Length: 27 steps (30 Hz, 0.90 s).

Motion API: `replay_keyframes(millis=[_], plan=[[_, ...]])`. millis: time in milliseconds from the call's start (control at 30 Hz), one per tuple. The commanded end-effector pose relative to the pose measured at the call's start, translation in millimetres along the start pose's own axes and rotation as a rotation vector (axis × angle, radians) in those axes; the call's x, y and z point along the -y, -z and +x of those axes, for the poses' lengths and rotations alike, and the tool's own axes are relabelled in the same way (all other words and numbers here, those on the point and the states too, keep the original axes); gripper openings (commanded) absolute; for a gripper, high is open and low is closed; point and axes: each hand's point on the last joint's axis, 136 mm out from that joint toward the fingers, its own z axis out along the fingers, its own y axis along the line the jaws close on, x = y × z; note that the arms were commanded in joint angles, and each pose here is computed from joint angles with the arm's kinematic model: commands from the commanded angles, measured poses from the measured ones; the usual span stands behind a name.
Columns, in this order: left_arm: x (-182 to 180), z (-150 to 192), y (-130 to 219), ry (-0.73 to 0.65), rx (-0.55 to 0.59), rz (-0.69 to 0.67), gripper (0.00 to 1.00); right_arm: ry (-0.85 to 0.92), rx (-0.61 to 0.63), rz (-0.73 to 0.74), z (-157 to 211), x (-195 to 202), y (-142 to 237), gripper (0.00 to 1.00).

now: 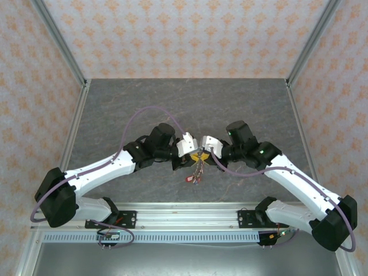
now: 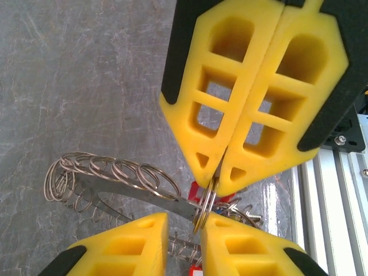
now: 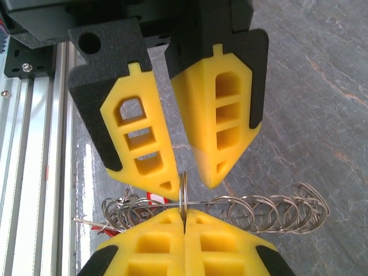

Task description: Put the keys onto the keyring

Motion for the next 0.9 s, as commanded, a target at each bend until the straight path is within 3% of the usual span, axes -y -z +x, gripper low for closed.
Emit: replay_keyframes(millis=[0,133,267,567,867], plan=[[2,-24,1,-0.017,0.089,0.012,0.21,0.063,0.117,-0.016,-28,-6,4,0.00],[5,-29,3,-0.017,0.117,0.028,0.18,0.059,0.138,-0.002,-28,-4,2,0.00],[5,-30,4,-0.024,0.119,0.026,0.00,0.055,0.142,0.002,-28,-4,2,0.00],[5,-38,10,-0.019,0.188,0.008,0.00,-0.045,0.178,0.032,-8,0,-1,0.15],[12,-51,13,-0.029,0.238,0.057,0.00,-0.106,0.265,0.035,-4,7,-1,0.16]])
